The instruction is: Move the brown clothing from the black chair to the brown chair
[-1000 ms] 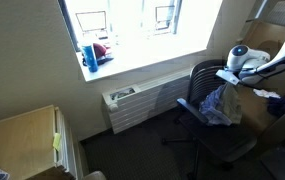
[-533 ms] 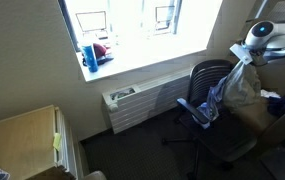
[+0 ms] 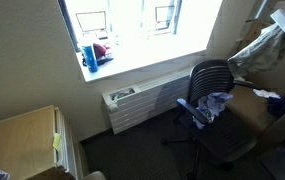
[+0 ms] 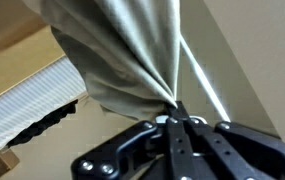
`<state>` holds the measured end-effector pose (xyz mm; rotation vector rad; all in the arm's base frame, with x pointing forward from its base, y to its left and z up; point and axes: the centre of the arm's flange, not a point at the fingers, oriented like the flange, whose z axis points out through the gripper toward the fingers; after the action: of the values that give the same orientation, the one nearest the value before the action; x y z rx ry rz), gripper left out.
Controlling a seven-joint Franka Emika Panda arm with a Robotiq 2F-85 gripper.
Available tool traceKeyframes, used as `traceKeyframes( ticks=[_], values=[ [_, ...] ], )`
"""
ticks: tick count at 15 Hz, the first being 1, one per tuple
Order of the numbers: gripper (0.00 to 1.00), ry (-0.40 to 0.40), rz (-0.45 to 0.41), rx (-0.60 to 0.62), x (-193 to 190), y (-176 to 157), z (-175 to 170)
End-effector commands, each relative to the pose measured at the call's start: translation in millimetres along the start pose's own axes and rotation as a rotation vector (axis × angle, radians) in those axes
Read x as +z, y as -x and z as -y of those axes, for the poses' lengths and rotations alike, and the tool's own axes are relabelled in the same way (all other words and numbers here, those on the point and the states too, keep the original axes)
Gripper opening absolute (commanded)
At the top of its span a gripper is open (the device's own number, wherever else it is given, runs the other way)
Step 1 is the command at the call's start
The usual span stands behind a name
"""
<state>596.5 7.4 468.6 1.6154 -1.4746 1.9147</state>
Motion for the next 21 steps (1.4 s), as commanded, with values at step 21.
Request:
traceKeyframes(
  ticks=[21],
  values=[
    [0.01, 0.816, 0.089, 0.421, 207.8, 36.6, -413.8]
  ],
)
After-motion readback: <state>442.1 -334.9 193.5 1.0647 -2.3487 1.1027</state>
